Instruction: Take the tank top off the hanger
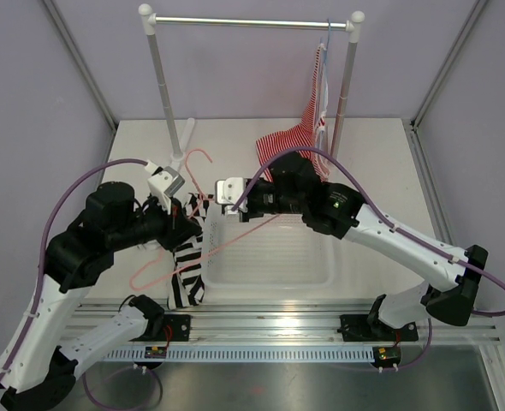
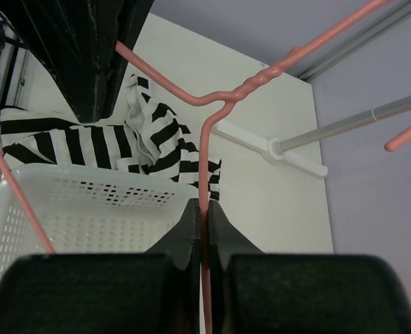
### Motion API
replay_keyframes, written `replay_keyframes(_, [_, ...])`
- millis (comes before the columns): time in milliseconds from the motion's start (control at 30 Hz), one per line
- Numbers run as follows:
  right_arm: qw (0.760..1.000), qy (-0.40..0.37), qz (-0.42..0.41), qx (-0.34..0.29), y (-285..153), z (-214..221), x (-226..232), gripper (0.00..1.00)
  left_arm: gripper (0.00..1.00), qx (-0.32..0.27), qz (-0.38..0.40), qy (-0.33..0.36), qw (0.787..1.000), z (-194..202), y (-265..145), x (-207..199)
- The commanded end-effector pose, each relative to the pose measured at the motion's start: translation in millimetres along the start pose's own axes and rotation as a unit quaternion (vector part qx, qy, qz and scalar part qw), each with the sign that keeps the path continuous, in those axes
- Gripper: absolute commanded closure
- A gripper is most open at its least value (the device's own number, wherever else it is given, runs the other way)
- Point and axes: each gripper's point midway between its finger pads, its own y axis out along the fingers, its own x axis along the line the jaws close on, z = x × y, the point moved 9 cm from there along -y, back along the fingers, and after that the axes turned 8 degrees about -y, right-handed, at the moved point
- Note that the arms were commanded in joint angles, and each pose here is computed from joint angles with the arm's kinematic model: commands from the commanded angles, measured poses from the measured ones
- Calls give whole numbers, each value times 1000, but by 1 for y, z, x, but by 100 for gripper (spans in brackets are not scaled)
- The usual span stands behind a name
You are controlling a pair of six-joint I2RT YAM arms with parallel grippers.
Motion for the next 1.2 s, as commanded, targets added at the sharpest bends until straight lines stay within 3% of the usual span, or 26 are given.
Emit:
replay_keyframes(0, [994, -32, 88, -57, -6, -25, -23, 100, 89, -34, 53, 21, 998, -14, -4, -14])
replay_keyframes(33, [993, -31, 96, -60, -7, -25, -24, 100, 79, -40, 54, 22, 997, -15, -6, -15])
replay_keyframes(100, [990, -32, 119, -66, -9, -24, -25, 100, 46, -57, 53, 26, 997, -15, -12, -17])
replay_keyframes(167, [988, -38, 133, -66, -15, -21, -22, 100, 36, -68, 54, 32, 996, -14, -18, -18])
replay_keyframes(267, [983, -52, 163, -72, -26, -23, -25, 100, 34, -75, 47, 36, 995, -11, -24, -17])
replay_keyframes(367, [979, -66, 181, -73, -36, -25, -26, 100, 35, -74, 46, 38, 995, -6, -28, -17])
replay_keyframes(600, [971, -107, 196, -82, -45, -24, -24, 100, 60, -96, 78, 57, 991, -5, -46, -27])
replay_keyframes(733, [972, -121, 183, -88, -44, -25, -20, 100, 78, -104, 94, 66, 988, -5, -52, -31])
replay_keyframes(833, [970, -126, 187, -92, -44, -23, -20, 100, 100, -108, 96, 72, 987, -5, -54, -32])
replay_keyframes(1033, [962, -121, 211, -121, -48, -28, -21, 100, 100, -150, 78, 78, 983, -6, -58, -29])
replay_keyframes(1067, [964, -122, 202, -119, -48, -27, -19, 100, 95, -148, 82, 84, 982, -4, -57, -29])
replay_keyframes(1100, [965, -121, 199, -120, -49, -28, -19, 100, 83, -150, 72, 80, 983, -5, -56, -27])
replay_keyframes(1167, [968, -123, 180, -126, -49, -30, -16, 100, 33, -151, 18, 64, 986, -10, -55, -19])
